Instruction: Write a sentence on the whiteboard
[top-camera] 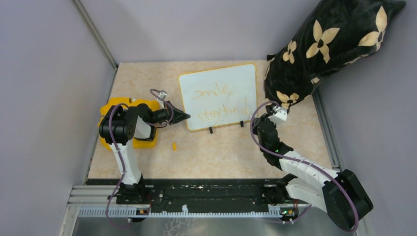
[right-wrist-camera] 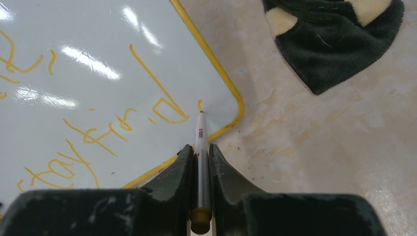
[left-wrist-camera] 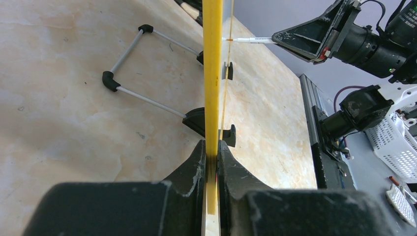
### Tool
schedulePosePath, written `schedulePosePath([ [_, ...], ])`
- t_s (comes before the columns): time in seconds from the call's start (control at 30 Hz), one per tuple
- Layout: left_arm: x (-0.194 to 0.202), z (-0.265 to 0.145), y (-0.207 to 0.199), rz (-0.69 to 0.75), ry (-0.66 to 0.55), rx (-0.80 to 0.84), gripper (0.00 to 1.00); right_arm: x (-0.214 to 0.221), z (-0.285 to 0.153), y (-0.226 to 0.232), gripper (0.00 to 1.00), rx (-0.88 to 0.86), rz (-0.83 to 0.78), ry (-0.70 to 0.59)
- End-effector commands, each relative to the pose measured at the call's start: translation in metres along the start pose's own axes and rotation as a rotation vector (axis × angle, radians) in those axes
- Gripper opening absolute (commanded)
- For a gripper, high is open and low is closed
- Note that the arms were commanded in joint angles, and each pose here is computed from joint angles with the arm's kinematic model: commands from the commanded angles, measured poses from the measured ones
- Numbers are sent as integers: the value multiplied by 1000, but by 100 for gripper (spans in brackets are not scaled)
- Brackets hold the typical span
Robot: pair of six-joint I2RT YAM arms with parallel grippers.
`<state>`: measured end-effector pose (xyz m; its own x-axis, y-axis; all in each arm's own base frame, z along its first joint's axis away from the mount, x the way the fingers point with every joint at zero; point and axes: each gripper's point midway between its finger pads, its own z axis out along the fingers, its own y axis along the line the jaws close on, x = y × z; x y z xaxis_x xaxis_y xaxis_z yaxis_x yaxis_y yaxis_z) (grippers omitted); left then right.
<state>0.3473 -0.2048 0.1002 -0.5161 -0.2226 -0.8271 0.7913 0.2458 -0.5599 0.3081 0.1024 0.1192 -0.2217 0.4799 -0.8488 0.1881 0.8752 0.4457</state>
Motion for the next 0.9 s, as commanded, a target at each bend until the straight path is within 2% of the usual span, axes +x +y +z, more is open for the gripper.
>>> schedulePosePath([
  [0.0,-1,2,2,22,-1,3,0,-7,0,3,0,-10,21,-10],
  [0.47,-1,2,2,20,-2,2,0,-42,-13,19,0,-51,34,-62],
  [0.87,-1,2,2,18,-1,3,0,-95,-52,57,0,-230,46,-105],
])
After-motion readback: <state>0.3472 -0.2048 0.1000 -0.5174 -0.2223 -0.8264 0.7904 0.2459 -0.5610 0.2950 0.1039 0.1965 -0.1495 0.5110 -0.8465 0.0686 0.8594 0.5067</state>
